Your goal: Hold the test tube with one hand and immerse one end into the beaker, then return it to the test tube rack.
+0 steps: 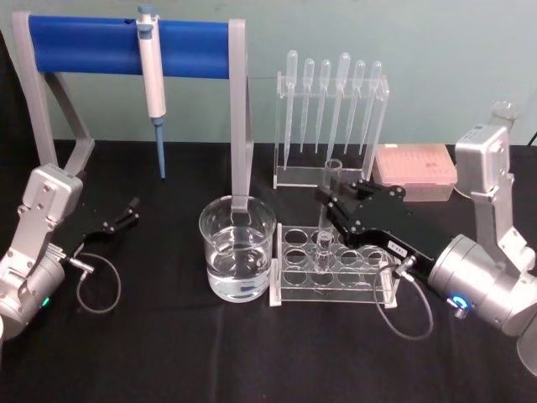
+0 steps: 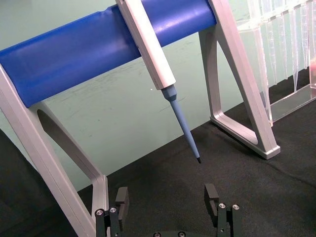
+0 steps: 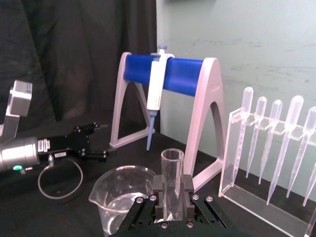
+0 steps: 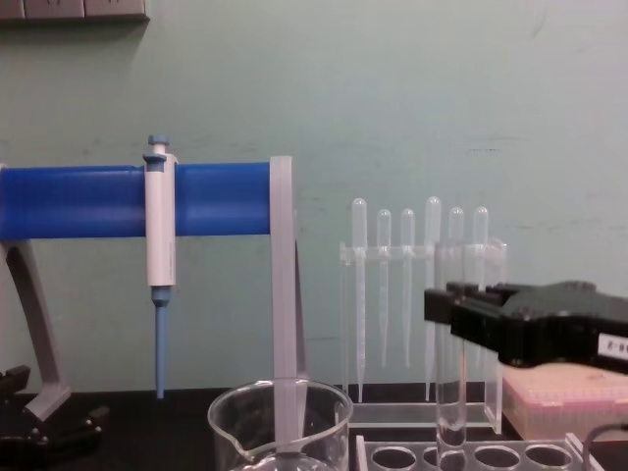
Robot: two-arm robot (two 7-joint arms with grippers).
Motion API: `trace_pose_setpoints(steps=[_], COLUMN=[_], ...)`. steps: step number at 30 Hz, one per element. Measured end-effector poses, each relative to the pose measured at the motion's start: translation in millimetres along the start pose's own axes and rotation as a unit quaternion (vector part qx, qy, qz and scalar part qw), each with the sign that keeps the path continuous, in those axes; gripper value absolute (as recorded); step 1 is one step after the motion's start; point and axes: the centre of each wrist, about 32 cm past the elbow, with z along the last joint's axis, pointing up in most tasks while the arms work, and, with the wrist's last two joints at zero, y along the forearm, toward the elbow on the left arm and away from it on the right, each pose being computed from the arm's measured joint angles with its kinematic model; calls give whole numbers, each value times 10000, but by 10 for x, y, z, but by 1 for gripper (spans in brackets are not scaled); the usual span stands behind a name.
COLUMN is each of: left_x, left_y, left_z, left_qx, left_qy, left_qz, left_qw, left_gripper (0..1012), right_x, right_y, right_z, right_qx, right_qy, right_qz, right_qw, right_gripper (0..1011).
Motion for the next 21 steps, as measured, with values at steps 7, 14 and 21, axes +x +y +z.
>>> trace_pose_setpoints(steps=[7, 14, 21], left_x=[0, 0, 0], left_y=[0, 0, 0], left_z=[0, 0, 0], left_qx=[0, 0, 0], left_qy=[0, 0, 0], left_qz=[0, 0, 0], left_qw=[10000, 10000, 10000], left_gripper=[1000, 1000, 1000], right_x=[-12, -17, -17], right_y=[10, 8, 6], right_z=[-104, -171, -209], right_qx=[-47, -100, -179], right_qy=[-16, -23, -56], right_qz=[8, 1, 2], right_qw=[10000, 9999, 9998], right_gripper=[223, 222, 223])
